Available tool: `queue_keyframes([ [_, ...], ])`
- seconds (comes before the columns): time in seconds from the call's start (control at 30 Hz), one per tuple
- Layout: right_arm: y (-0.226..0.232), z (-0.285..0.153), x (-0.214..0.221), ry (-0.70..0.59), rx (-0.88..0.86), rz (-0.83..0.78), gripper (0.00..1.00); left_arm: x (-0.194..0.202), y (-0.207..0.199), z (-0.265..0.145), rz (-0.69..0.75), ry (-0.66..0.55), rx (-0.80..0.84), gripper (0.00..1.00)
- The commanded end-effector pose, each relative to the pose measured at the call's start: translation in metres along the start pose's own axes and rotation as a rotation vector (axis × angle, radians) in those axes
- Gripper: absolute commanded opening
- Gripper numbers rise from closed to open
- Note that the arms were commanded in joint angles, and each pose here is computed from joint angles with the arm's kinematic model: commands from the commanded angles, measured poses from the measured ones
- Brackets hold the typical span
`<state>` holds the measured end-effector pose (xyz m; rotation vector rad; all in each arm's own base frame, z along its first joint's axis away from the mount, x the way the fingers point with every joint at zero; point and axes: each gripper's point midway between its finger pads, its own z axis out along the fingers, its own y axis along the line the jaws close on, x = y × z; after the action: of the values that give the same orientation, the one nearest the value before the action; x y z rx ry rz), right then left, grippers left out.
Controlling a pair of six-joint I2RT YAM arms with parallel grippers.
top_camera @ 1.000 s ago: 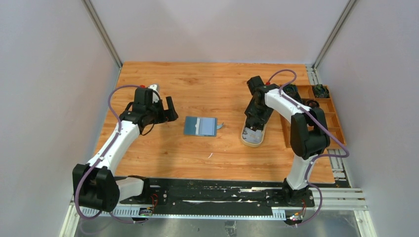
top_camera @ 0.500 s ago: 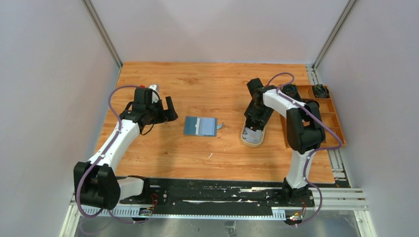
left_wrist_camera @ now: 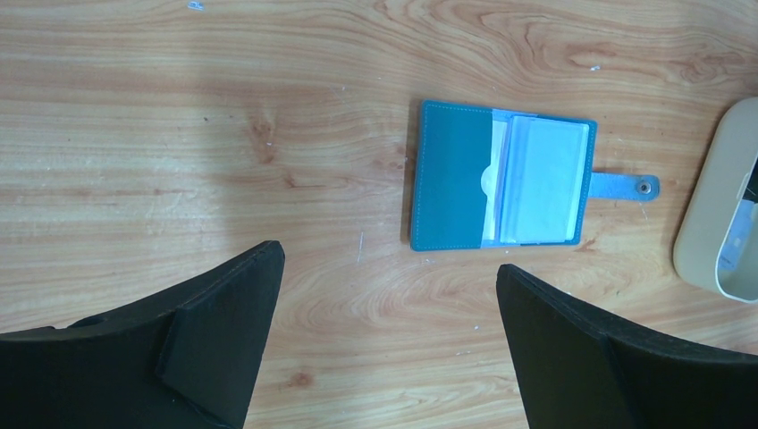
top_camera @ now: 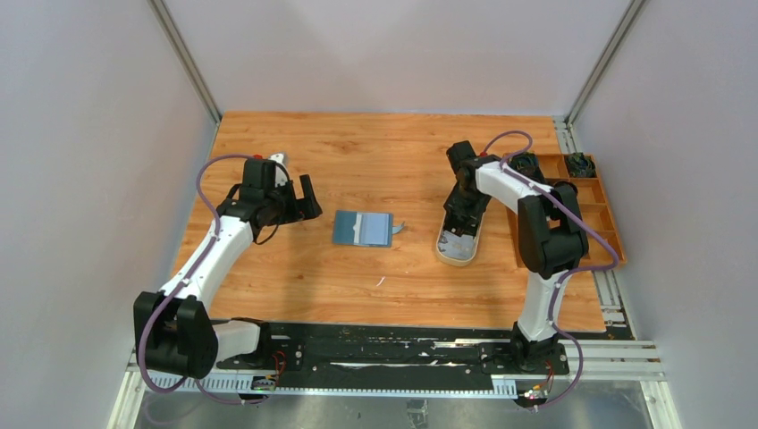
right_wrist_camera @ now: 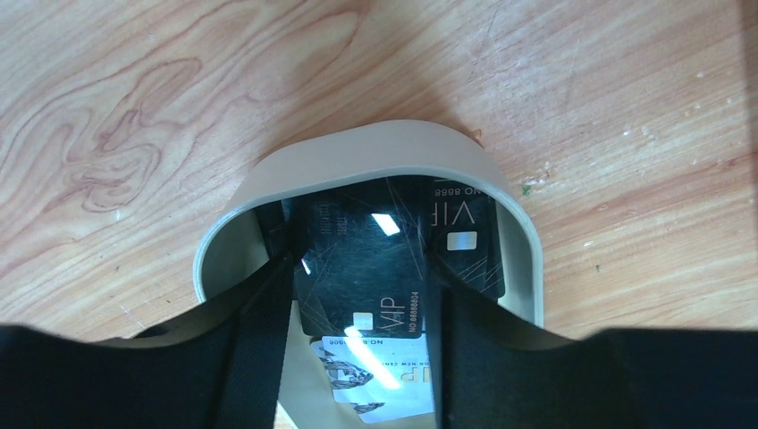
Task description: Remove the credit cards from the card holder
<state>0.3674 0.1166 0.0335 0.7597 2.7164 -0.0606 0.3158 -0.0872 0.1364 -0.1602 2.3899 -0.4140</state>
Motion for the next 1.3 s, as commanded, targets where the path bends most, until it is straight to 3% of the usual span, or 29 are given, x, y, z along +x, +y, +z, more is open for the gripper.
queue_keyframes([
  [0.0,-0.019,0.02,0.015,0.047,0.074,-0.003,0.47,0.001,0.004,0.002,0.005,0.005,0.001,1.0],
  [0.13,-0.019,0.021,0.015,0.049,0.07,-0.005,0.32,0.001,0.004,0.003,0.004,0.007,0.0,1.0],
  [0.27,-0.019,0.02,0.016,0.054,0.062,-0.006,0.01,0.001,0.004,0.002,0.004,0.007,0.0,1.0],
  [0.57,-0.01,-0.018,-0.011,-0.051,0.008,-0.053,0.0,0.001,0.004,0.001,0.004,0.004,0.001,1.0],
  [0.9,-0.005,-0.058,-0.03,-0.123,-0.015,-0.21,0.0,0.0,0.003,0.001,0.003,0.001,0.006,1.0],
  [1.1,0.022,-0.093,-0.028,-0.196,-0.212,-0.392,0.19,-0.001,0.002,-0.001,0.007,-0.003,0.01,1.0],
  [1.2,0.042,-0.115,-0.019,-0.261,-0.37,-0.517,0.49,-0.004,-0.004,-0.003,0.014,-0.016,0.042,1.0],
  [1.27,0.054,-0.131,-0.014,-0.321,-0.452,-0.588,0.63,-0.007,-0.011,-0.006,0.021,-0.041,0.081,1.0],
])
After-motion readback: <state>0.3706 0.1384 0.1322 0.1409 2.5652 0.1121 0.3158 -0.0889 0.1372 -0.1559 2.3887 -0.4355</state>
